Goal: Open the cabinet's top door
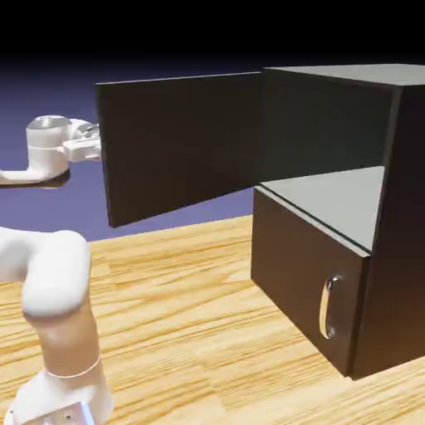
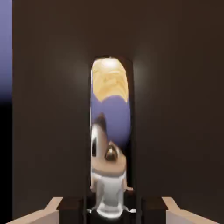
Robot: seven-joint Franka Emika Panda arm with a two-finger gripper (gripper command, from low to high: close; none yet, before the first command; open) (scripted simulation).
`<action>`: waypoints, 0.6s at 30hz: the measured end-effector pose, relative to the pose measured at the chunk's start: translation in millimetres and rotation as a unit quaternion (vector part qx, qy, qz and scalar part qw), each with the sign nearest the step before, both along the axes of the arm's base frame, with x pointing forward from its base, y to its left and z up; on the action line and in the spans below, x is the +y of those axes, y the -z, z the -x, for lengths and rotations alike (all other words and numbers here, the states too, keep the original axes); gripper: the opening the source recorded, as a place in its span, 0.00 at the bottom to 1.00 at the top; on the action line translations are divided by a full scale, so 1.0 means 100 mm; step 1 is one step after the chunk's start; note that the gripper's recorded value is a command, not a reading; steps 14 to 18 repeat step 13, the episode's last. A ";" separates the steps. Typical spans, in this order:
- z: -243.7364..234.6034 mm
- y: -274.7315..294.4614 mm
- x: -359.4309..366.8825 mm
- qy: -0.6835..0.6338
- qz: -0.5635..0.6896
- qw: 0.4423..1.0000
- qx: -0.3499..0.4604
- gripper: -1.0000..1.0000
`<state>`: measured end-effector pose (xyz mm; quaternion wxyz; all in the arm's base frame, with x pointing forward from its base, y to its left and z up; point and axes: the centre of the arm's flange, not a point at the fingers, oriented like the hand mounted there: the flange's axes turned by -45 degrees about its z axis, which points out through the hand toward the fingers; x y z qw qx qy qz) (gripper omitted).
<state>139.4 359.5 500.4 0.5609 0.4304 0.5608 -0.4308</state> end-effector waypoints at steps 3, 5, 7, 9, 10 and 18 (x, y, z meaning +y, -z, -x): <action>-0.02 0.00 0.24 0.028 0.000 1.000 0.000 0.00; -0.05 0.00 0.40 0.045 0.000 0.999 0.000 0.00; -0.08 0.00 0.55 0.063 0.000 0.998 0.000 0.00; -0.11 0.00 0.69 0.079 0.000 0.997 0.000 0.00; -0.12 0.00 0.76 0.087 0.000 0.996 0.000 0.00; -0.18 0.00 0.96 0.110 0.000 0.994 0.000 1.00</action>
